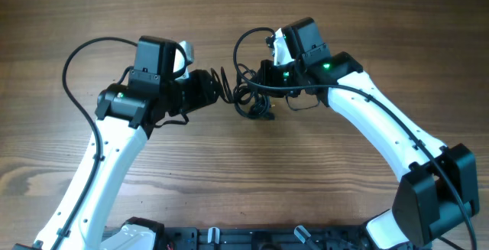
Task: Untangle cables
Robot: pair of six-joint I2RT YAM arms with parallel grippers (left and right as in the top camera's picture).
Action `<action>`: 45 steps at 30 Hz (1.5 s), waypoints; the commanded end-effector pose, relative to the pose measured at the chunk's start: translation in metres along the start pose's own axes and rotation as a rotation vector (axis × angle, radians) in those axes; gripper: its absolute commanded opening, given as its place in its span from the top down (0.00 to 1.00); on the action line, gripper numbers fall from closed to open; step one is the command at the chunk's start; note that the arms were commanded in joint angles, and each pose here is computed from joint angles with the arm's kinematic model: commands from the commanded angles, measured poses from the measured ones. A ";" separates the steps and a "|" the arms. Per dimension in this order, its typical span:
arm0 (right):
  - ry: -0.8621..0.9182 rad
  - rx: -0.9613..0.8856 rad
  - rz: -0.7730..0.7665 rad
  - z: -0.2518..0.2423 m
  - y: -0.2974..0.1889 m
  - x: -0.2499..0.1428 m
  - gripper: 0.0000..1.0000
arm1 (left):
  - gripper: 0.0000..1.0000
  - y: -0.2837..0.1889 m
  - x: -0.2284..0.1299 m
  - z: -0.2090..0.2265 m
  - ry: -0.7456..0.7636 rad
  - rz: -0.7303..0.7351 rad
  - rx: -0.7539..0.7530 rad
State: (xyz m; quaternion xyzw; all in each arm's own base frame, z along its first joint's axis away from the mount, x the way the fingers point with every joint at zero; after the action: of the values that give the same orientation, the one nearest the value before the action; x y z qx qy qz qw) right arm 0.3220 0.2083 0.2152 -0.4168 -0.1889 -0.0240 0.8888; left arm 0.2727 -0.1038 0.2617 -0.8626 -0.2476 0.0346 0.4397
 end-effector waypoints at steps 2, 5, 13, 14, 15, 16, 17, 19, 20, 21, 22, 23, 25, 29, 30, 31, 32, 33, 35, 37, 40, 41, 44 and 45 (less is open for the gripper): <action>-0.063 -0.089 -0.017 0.006 -0.004 0.004 0.95 | 0.57 -0.006 0.003 0.004 0.005 -0.045 0.061; -0.134 -0.174 -0.004 0.020 -0.006 0.002 0.95 | 0.57 -0.006 0.005 0.006 0.005 -0.068 0.087; -0.277 -0.367 0.044 0.055 0.002 -0.024 0.74 | 0.57 -0.005 0.007 0.008 -0.001 -0.080 0.103; -0.281 -0.362 0.035 0.056 0.003 -0.023 0.64 | 0.57 -0.005 0.007 0.008 -0.008 -0.080 0.102; -0.272 -0.325 0.030 0.057 0.002 -0.020 0.30 | 0.57 -0.005 0.007 0.008 -0.019 -0.079 0.103; -0.265 -0.307 0.034 0.057 0.001 -0.019 0.25 | 0.57 -0.005 0.007 0.008 -0.019 -0.079 0.103; -0.258 -0.293 0.036 0.056 0.001 -0.018 0.22 | 0.57 -0.005 0.007 0.008 -0.019 -0.079 0.103; -0.230 -0.262 0.038 0.050 -0.003 -0.013 0.19 | 0.57 -0.004 0.007 0.008 -0.019 -0.079 0.103; -0.210 -0.248 0.037 0.045 -0.006 -0.009 0.19 | 0.57 -0.004 0.007 0.008 -0.019 -0.078 0.104; -0.194 -0.235 0.036 0.041 -0.009 -0.007 0.20 | 0.57 -0.003 0.007 0.009 -0.021 -0.075 0.107; -0.171 -0.215 0.035 0.035 -0.012 -0.003 0.19 | 0.59 -0.002 0.005 0.010 -0.023 -0.064 0.117; -0.156 -0.201 0.034 0.031 -0.015 -0.001 0.19 | 0.61 0.000 0.002 0.012 -0.029 -0.044 0.135; -0.131 -0.165 0.036 0.025 -0.019 0.003 0.19 | 0.68 0.004 -0.005 0.022 -0.066 0.017 0.205; -0.131 -0.162 0.033 0.023 -0.021 0.004 0.19 | 0.73 0.019 -0.019 0.044 -0.189 0.108 0.337; -0.136 -0.162 0.033 0.023 -0.021 0.005 0.20 | 0.73 0.023 -0.022 0.046 -0.206 0.114 0.348; -0.144 -0.162 0.034 0.023 -0.021 0.004 0.19 | 0.73 0.030 -0.026 0.050 -0.226 0.126 0.362; -0.147 -0.163 0.035 0.023 -0.021 0.004 0.19 | 0.73 0.036 -0.029 0.053 -0.237 0.130 0.366; -0.149 -0.163 0.035 0.023 -0.021 0.004 0.20 | 0.73 0.042 -0.030 0.055 -0.248 0.131 0.368; -0.147 -0.166 0.038 0.022 -0.021 0.004 0.19 | 0.73 0.048 -0.027 0.055 -0.267 0.119 0.358; -0.148 -0.165 0.036 0.022 -0.021 0.004 0.19 | 0.70 0.051 -0.022 0.050 -0.289 0.085 0.323; -0.147 -0.166 0.038 0.022 -0.021 0.004 0.19 | 0.66 0.053 -0.018 0.047 -0.338 0.051 0.303; -0.147 -0.166 0.038 0.022 -0.021 0.004 0.19 | 0.64 0.053 -0.017 0.048 -0.360 0.040 0.311; -0.149 -0.167 0.037 0.022 -0.021 0.004 0.19 | 0.62 0.059 -0.017 0.049 -0.401 0.019 0.337; -0.152 -0.166 0.038 0.022 -0.021 0.004 0.20 | 0.62 0.062 -0.017 0.048 -0.397 0.023 0.336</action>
State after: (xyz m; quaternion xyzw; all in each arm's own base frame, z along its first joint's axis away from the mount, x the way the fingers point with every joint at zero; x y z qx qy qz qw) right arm 0.3126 0.2080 0.2353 -0.5056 -0.2247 0.0052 0.8330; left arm 0.2656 -0.1025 0.1901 -0.7742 -0.2915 0.2281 0.5134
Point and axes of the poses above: each gripper's point midway between its finger pads, its own y axis out along the fingers, its own z axis along the line the jaws close on, x = y × z, the point moved 9 cm from there along -y, back along the fingers, and after that the axes turned 12 degrees about -y, right-handed, at the moved point
